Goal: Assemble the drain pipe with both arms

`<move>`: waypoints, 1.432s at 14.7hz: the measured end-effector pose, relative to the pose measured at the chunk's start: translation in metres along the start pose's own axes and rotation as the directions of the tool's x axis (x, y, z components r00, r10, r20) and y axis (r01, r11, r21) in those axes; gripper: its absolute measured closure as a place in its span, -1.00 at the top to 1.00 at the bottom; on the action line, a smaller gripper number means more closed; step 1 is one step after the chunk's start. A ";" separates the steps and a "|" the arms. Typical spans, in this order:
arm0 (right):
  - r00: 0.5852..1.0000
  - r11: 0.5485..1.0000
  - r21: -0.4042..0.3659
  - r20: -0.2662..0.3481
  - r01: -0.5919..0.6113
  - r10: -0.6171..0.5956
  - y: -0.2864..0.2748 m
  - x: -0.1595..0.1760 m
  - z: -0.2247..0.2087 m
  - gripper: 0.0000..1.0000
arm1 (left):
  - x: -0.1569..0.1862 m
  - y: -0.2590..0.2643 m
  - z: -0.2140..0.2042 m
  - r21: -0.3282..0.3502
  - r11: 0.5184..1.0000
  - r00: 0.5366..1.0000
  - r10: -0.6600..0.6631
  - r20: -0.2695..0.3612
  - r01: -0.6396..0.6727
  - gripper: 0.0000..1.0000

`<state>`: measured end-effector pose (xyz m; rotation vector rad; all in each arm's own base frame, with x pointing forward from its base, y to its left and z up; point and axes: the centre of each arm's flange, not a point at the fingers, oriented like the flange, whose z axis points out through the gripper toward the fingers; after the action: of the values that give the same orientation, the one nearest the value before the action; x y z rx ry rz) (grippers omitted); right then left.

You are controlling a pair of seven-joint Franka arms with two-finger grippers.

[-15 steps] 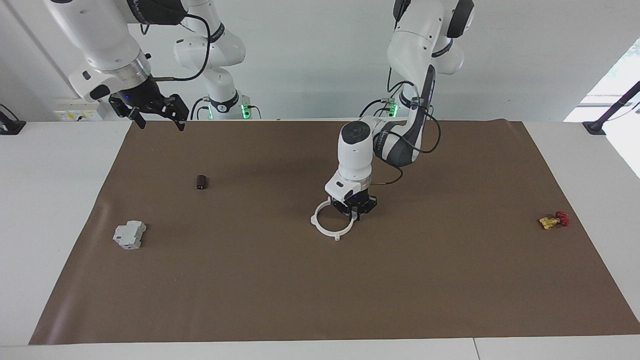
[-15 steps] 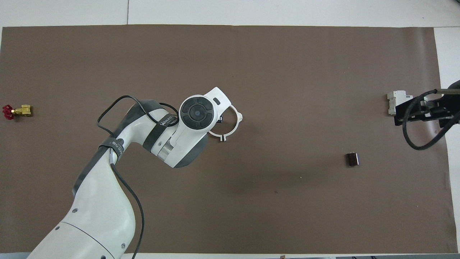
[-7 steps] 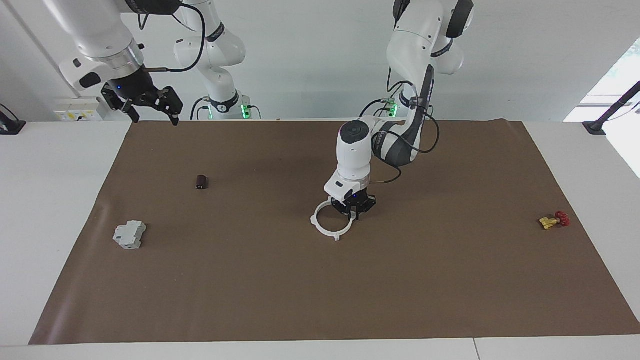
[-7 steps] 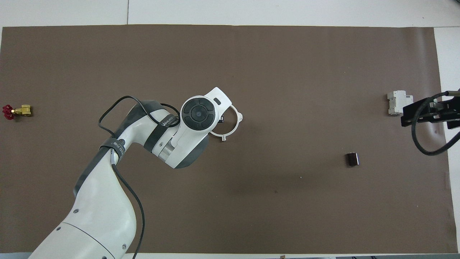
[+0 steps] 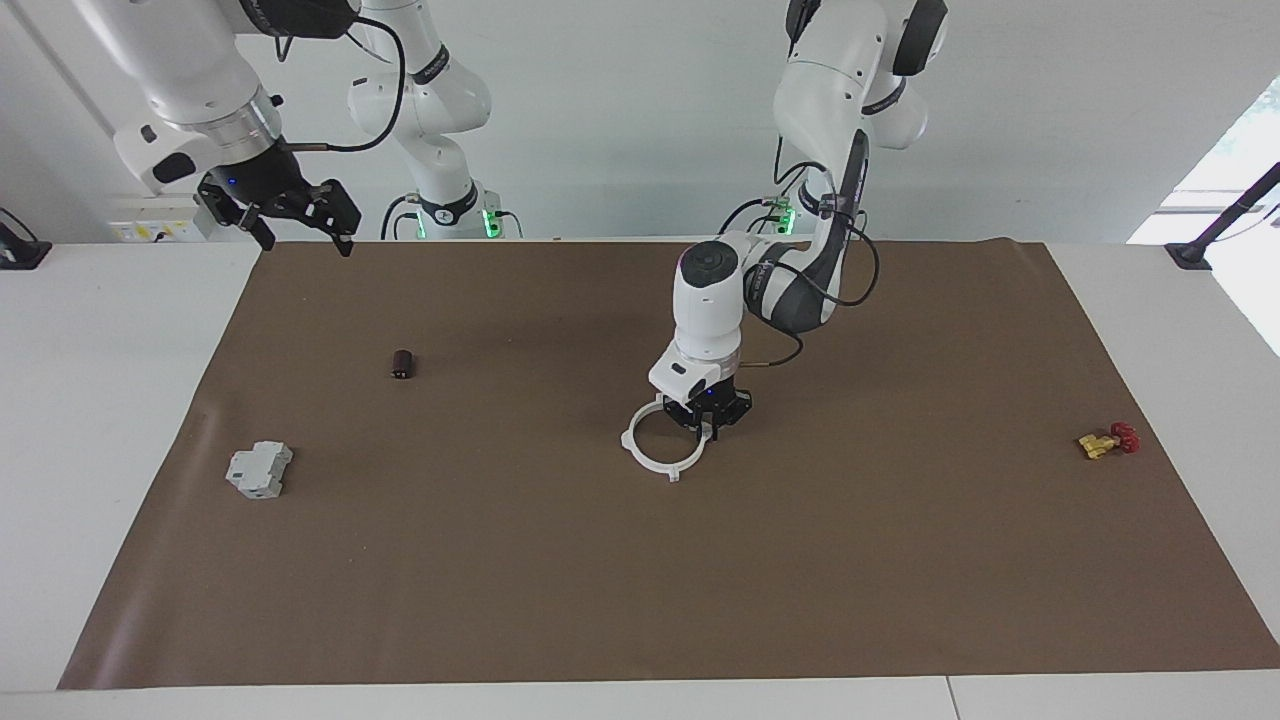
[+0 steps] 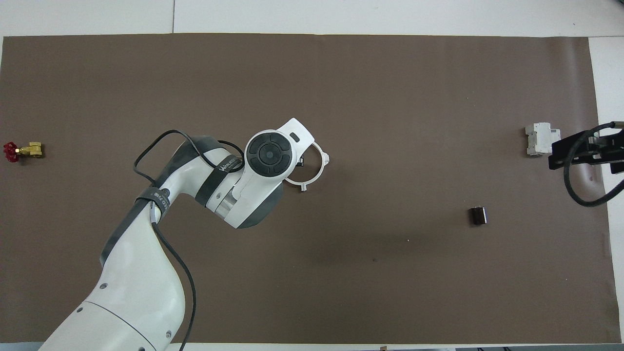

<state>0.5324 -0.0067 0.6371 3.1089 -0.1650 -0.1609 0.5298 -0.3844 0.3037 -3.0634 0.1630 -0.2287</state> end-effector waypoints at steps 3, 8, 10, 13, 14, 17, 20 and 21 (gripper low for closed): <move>1.000 1.000 0.000 0.000 0.000 0.000 0.000 0.000 0.000 1.00 | 0.000 0.001 0.000 -0.003 1.000 1.000 -0.003 -0.004 0.003 -0.10; 1.000 1.000 0.000 0.000 0.000 0.000 0.000 0.000 0.000 1.00 | 0.002 -0.002 -0.005 -0.006 1.000 1.000 -0.013 -0.012 0.013 0.84; 1.000 1.000 0.000 -0.002 0.000 0.000 0.000 0.000 0.000 1.00 | 0.010 -0.016 -0.020 -0.003 0.999 0.999 -0.037 -0.018 0.037 1.00; 1.000 1.000 0.000 -0.004 0.000 0.000 0.000 0.000 -0.001 1.00 | 0.019 -0.071 -0.057 0.042 0.992 0.993 -0.117 0.015 0.116 1.00; 1.000 1.000 0.000 -0.004 0.000 0.000 0.000 0.000 -0.001 1.00 | 0.021 -0.093 -0.070 0.055 0.988 0.989 -0.146 0.024 0.144 1.00; 1.000 1.000 0.000 -0.005 0.000 0.000 0.000 0.000 -0.001 1.00 | 0.028 -0.157 -0.101 0.060 0.976 0.977 -0.212 0.021 0.211 1.00; 1.000 1.000 0.000 -0.006 0.000 0.000 0.000 0.000 -0.002 1.00 | 0.036 -0.218 -0.112 0.012 0.980 0.978 -0.199 0.060 0.199 1.00; 1.000 1.000 0.001 -0.007 0.000 0.000 0.000 0.000 -0.002 1.00 | 0.038 -0.242 -0.115 -0.007 0.980 0.977 -0.198 0.076 0.199 1.00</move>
<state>0.5328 -0.0067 0.6388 3.1096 -0.1648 -0.1506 0.5738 -0.1550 0.4406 -3.0961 -0.1472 -0.1225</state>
